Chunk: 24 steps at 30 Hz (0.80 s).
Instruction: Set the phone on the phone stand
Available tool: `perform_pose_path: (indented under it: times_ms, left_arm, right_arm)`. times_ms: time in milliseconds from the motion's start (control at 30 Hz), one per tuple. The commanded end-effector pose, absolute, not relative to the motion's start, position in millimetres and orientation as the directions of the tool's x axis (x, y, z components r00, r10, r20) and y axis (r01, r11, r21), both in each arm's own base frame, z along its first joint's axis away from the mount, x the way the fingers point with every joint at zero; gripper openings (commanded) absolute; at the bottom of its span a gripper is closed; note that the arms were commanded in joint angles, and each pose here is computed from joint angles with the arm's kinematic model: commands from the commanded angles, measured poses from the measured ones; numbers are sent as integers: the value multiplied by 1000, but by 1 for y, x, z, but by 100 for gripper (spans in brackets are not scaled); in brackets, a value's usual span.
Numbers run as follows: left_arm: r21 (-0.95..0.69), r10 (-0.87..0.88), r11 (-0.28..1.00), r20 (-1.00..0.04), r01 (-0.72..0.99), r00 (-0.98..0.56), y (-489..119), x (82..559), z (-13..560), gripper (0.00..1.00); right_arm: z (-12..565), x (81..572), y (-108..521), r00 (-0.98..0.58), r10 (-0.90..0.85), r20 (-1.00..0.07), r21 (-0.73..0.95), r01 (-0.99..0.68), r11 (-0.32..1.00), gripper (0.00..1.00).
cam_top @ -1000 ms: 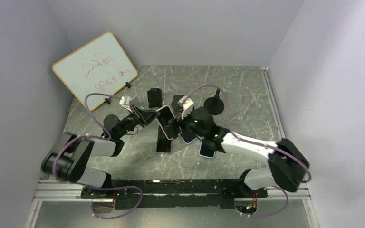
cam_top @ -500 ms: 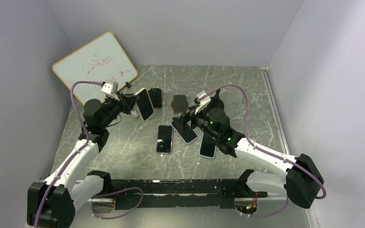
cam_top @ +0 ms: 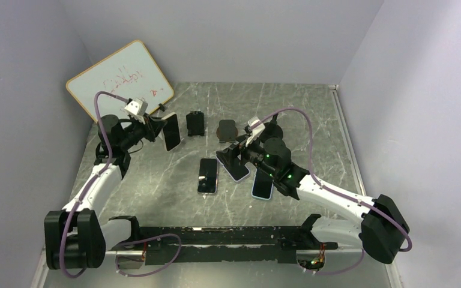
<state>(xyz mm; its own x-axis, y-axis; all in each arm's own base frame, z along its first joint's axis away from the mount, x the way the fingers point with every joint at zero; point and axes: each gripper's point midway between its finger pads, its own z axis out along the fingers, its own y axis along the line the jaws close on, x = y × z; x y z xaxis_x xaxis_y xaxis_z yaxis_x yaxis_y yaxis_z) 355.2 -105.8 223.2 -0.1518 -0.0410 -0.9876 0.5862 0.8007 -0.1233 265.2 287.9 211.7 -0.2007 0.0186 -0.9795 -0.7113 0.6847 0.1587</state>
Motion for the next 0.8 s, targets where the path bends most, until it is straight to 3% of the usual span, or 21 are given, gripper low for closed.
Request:
perform_pose_path:
  times_ms: [0, 333, 767]
  left_arm:
    - [-59, -87, 791, -996, 608, 16, -94, 363, 252, 5]
    - [-92, -219, 770, -968, 632, 126, -85, 387, 268, 5]
    - [-115, -183, 751, -982, 650, 38, -81, 408, 223, 5]
  right_arm:
    - [217, 260, 291, -180, 32, -983, 157, -740, 654, 100]
    - [216, 256, 291, -171, 38, -984, 156, -753, 639, 100]
    - [208, 257, 292, -180, 10, -984, 144, -755, 640, 100]
